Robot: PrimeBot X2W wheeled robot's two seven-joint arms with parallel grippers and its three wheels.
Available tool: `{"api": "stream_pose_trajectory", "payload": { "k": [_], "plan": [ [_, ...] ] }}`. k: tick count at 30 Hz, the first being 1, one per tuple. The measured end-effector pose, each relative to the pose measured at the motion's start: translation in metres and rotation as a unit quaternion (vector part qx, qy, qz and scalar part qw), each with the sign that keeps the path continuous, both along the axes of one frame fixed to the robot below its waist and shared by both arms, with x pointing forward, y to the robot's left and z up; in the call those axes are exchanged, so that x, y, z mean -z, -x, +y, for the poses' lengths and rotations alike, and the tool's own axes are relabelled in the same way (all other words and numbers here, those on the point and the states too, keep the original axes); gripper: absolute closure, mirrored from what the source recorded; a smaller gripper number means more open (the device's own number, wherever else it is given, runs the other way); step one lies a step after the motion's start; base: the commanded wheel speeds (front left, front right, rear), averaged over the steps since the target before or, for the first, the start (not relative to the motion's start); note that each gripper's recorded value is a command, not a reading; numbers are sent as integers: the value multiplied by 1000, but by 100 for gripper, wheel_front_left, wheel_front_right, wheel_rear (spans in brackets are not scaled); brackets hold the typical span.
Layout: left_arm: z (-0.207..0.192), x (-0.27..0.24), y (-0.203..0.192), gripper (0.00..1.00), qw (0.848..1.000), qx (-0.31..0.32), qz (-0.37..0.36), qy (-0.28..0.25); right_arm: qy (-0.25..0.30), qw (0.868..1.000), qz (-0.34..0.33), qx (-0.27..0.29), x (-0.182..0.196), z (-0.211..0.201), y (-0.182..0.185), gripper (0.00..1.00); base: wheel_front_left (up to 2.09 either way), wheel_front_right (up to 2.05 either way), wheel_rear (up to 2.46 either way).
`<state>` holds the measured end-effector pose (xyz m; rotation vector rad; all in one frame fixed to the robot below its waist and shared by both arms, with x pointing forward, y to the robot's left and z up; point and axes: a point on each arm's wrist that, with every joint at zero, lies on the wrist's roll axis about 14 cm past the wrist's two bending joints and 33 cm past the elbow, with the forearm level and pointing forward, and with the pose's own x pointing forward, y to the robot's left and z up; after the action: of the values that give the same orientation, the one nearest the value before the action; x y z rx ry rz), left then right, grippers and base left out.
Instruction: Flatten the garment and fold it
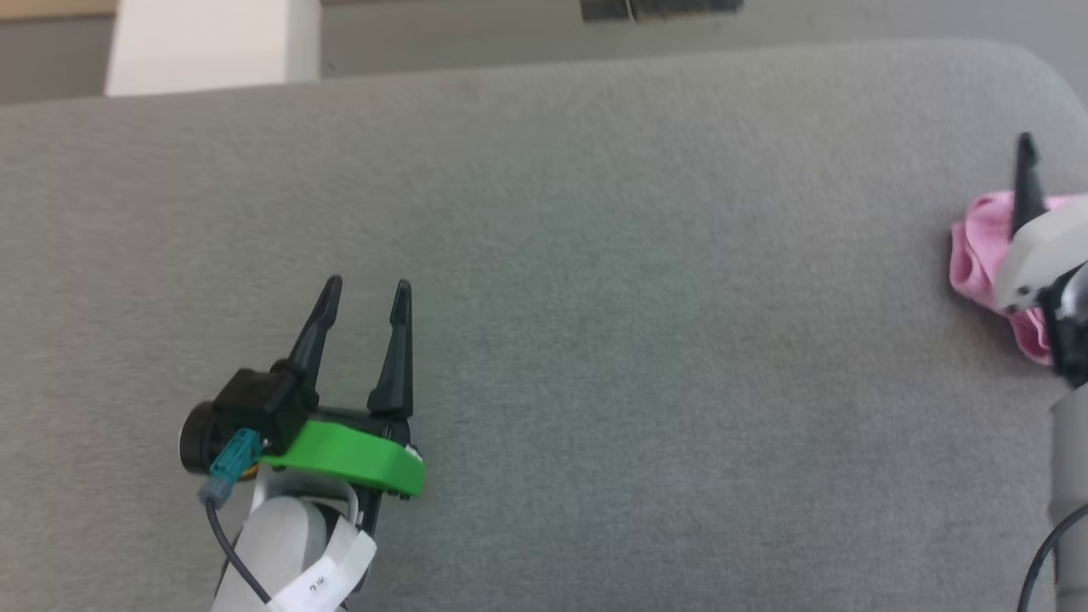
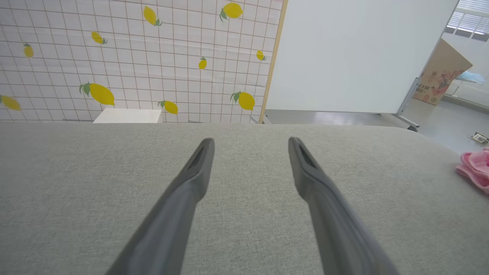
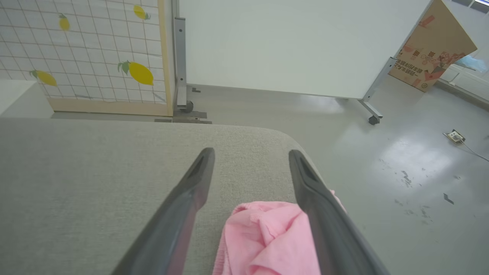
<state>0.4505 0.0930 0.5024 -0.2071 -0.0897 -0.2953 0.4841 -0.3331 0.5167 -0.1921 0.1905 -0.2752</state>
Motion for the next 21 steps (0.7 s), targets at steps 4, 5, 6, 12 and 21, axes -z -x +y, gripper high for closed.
{"api": "stream_pose_trajectory", "payload": {
  "k": [4, 5, 6, 12, 21],
  "plan": [
    [15, -11, 14, 0, 1000, -22, -7, 5, -39, 993, -98, -53, -29, 40, 8, 0, 0, 0, 0],
    [19, -13, 18, 0, 1000, -28, -8, 3, -44, 990, -118, -63, -35, 47, 13, 0, 0, 0, 0],
    [22, -15, 21, 0, 999, -33, -10, 3, -50, 988, -131, -71, -38, 53, 16, 0, 0, 0, 0],
    [43, -23, 43, 0, 998, -65, -13, 4, -85, 971, -197, -107, -49, 95, 50, 0, 0, 0, 0],
    [63, -30, 65, 0, 995, -96, -20, 2, -84, 966, -195, -151, -35, 132, 82, 0, 0, 0, 0]
  ]
}}
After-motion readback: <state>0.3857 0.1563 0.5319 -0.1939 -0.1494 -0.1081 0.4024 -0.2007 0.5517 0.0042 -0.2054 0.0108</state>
